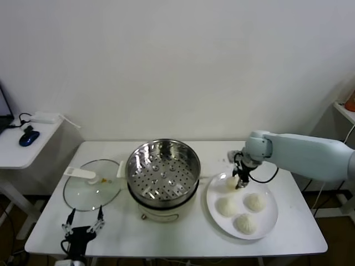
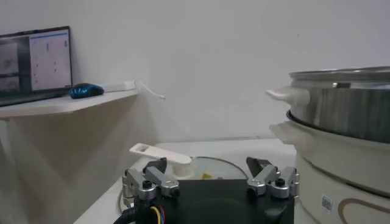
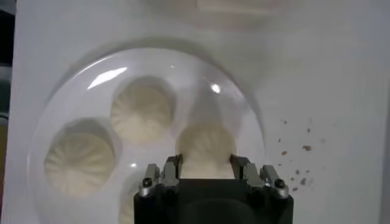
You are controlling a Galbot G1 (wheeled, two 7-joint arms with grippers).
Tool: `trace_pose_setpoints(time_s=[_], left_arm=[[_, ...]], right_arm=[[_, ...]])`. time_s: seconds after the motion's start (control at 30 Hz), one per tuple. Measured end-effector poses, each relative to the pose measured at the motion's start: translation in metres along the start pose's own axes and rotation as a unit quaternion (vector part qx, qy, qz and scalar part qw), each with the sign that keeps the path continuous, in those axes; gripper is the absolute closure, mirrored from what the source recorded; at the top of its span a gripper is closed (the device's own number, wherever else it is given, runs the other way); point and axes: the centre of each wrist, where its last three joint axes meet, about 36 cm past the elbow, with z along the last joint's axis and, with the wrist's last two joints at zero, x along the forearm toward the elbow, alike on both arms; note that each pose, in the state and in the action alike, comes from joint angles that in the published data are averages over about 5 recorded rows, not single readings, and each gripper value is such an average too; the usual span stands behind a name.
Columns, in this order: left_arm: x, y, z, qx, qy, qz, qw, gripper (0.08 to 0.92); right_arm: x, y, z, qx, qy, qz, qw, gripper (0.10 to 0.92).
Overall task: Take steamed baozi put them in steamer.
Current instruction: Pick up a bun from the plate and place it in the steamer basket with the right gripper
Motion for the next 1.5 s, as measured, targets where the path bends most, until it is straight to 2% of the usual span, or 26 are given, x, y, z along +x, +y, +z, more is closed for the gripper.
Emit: trace_pose_setpoints(time_s=[0.37,0.6,0.8,0.97,1.33,1.5], left_arm=[[0.001,-0.002,-0.002,-0.003,-0.003,0.005,1.0,0.177],[0.003,0.002,-0.003,-0.009,-0.003,0.004,1.0,0.177],[0.004,0.004,-0.001,-0.013,-0.004,0.002,1.0,0.177],[0.004,0.004,0.001,-0.013,-0.002,0.001,1.0,0.177],[0.003,0.002,0.004,-0.013,0.0,-0.001,1.0,0.177],[0.003,0.001,0.005,-0.012,0.0,-0.002,1.0,0.177]], right_arm=[[0.092,-0.04,-0.031,0.084,-0.057,0.035,0.994,0.454],[0.12,-0.067,-0.075,0.168,-0.092,0.042,0.981,0.454],[0.128,-0.089,-0.117,0.255,-0.103,0.048,0.96,0.454],[0.127,-0.103,-0.148,0.346,-0.102,0.061,0.931,0.454],[0.108,-0.121,-0.204,0.541,-0.101,0.081,0.831,0.445],[0.097,-0.125,-0.218,0.589,-0.1,0.074,0.798,0.445]])
